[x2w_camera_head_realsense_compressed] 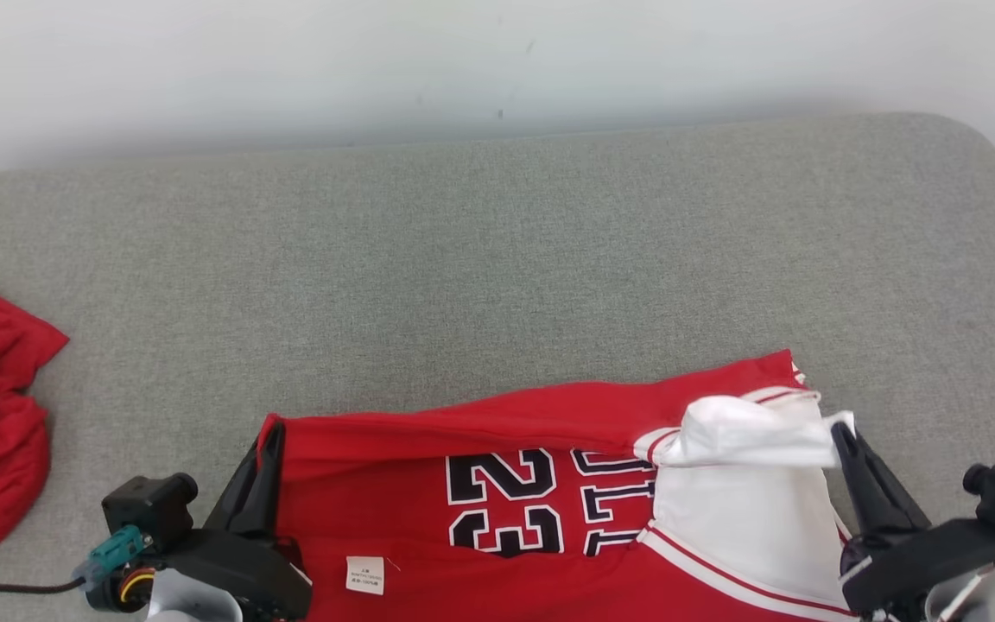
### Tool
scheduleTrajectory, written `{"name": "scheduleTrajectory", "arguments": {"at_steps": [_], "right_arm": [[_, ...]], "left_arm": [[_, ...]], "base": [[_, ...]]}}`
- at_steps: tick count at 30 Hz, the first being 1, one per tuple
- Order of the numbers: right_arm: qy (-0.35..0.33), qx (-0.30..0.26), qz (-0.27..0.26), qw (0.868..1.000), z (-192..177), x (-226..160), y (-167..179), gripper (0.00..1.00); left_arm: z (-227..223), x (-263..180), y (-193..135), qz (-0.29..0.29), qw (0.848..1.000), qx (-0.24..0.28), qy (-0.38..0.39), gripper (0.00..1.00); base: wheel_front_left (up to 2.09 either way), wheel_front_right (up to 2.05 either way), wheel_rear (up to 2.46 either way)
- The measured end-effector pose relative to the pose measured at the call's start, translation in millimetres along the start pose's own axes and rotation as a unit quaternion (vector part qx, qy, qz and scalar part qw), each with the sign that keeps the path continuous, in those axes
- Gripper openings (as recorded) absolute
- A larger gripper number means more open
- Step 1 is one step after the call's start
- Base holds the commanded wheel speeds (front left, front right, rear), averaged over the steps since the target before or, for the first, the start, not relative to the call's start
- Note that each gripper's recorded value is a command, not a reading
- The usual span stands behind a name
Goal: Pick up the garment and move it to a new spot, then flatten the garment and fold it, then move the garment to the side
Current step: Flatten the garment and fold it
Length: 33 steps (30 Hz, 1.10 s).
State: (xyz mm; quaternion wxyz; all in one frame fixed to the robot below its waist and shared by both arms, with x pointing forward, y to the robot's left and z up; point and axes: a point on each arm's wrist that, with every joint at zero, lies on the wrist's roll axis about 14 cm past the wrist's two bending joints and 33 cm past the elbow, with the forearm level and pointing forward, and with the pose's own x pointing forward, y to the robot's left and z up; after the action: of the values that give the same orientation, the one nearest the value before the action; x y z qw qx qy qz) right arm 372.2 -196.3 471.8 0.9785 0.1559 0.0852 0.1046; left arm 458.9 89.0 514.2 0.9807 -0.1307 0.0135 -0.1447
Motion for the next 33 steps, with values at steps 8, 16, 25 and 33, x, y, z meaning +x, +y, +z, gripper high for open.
{"name": "scheduleTrajectory", "arguments": {"at_steps": [8,16,25,33], "right_arm": [[0.02,-0.001,-0.014,1.0,-11,-15,1,0.0],[0.02,-0.007,-0.028,0.999,-11,-22,0,1.0],[-0.008,-0.01,-0.035,0.999,5,-25,0,1.0],[0.018,-0.032,-0.052,0.998,-1,-25,-10,1.0]], "left_arm": [[-5,-8,0,0.004,1.0,-0.001,0.0,0.0],[-12,-17,3,0.017,1.0,0.005,0.004,1.0],[3,-33,12,0.043,0.999,0.008,-0.032,1.0],[16,-50,26,0.078,0.995,0.009,-0.061,1.0]], "base": [[0.0,0.0,0.0],[0.0,0.0,0.0],[0.0,0.0,0.0],[0.0,0.0,0.0]]}}
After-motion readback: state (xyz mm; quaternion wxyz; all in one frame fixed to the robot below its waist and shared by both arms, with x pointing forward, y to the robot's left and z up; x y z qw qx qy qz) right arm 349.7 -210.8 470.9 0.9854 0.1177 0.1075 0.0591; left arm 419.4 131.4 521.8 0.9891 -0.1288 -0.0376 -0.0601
